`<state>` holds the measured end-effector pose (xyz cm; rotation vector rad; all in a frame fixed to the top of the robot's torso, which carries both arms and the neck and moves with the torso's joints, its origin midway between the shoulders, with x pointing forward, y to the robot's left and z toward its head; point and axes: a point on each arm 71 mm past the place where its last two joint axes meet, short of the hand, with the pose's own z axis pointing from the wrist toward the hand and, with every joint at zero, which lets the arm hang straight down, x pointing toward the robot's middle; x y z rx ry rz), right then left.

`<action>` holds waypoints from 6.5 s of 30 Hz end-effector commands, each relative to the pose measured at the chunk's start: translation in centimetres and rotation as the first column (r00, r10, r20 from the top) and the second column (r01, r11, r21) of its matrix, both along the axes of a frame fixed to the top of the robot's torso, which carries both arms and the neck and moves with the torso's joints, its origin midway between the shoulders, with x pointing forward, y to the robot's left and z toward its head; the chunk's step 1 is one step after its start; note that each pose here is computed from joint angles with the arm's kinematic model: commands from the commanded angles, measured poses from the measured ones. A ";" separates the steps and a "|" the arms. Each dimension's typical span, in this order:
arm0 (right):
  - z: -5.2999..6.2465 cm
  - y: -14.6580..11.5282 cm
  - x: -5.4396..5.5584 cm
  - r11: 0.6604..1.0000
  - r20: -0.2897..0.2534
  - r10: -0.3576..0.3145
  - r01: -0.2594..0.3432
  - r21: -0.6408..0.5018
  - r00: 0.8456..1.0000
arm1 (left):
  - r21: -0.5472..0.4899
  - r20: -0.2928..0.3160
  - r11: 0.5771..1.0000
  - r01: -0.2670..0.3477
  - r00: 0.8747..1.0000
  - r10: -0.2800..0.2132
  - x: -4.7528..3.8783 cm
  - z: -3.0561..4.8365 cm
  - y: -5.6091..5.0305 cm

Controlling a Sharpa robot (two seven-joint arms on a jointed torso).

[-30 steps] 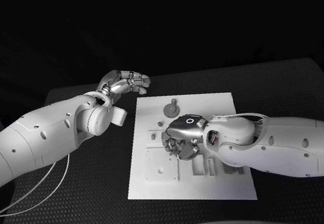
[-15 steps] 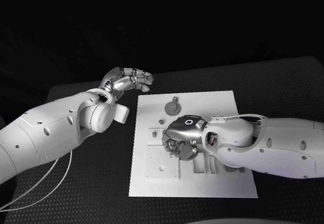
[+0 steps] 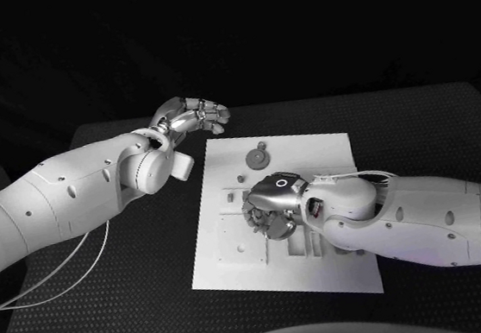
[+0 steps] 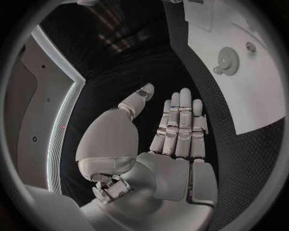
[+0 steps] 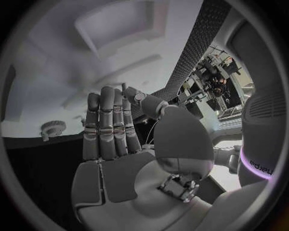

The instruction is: Assemble the parts on the task board

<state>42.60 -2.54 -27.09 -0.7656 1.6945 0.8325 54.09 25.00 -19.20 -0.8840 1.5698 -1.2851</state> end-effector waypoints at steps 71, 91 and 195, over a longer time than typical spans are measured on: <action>4.6 -8.0 3.0 0.955 -0.175 -0.214 0.243 0.171 0.961 | -0.014 0.001 1.000 -0.016 1.000 0.016 0.09 0.10 1.1; 6.0 -14.0 5.2 0.958 -0.024 -0.287 0.287 0.001 0.958 | -0.024 0.003 1.000 -0.016 1.000 0.016 0.50 -0.05 0.9; 4.6 -0.1 -0.9 0.991 0.052 0.006 -0.013 0.135 0.999 | -0.021 -0.004 0.999 -0.032 0.999 0.032 1.03 -0.22 1.4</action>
